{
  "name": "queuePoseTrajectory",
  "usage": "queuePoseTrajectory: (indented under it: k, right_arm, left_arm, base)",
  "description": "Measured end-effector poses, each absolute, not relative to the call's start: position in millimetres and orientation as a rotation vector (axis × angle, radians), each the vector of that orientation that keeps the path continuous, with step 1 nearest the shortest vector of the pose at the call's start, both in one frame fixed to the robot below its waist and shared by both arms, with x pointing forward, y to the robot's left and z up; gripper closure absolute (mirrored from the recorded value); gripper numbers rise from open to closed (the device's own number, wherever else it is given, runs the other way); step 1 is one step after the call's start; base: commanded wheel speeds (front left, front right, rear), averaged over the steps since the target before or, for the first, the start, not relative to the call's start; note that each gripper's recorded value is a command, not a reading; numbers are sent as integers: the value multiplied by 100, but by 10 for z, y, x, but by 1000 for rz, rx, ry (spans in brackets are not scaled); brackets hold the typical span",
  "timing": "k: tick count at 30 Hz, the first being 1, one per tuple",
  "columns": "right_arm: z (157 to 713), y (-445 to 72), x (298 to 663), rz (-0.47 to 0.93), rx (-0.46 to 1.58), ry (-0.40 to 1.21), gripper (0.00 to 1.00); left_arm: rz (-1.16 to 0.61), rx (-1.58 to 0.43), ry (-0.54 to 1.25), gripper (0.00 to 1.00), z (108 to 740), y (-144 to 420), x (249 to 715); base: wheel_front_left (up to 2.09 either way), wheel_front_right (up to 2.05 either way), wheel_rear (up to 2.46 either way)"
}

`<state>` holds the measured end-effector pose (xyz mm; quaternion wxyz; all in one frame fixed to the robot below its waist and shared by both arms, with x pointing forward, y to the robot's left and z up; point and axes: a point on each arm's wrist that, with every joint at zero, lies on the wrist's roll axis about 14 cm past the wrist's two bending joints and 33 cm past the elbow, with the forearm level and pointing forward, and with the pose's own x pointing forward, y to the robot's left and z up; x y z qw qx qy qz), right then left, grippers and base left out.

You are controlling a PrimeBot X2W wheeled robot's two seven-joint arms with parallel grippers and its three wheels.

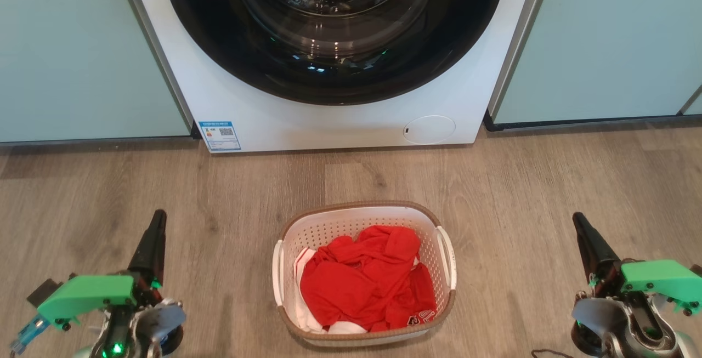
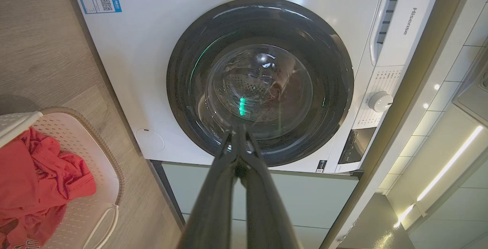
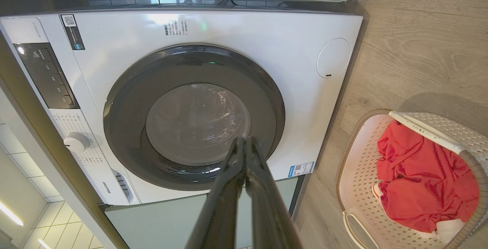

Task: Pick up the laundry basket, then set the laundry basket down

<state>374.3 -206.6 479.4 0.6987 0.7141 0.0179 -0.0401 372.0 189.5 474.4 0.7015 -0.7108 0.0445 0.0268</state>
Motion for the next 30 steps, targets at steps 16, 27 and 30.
queuePoseTrajectory:
  k: [16, 27, 30]
  right_arm:
    - [4794, -2066, 3743, -90, 1591, 40, 100]
    - [4794, -2066, 3743, -89, 1591, 40, 100]
    - [4795, -2066, 3743, -89, 1591, 40, 100]
  left_arm:
    - [60, -1582, 99, 100, 4744, 1895, 3720]
    - [60, -1582, 99, 100, 4744, 1895, 3720]
    - [60, -1582, 99, 100, 4744, 1895, 3720]
  base:
    - [0, 0, 0]
    - [0, 0, 0]
    - [0, 0, 0]
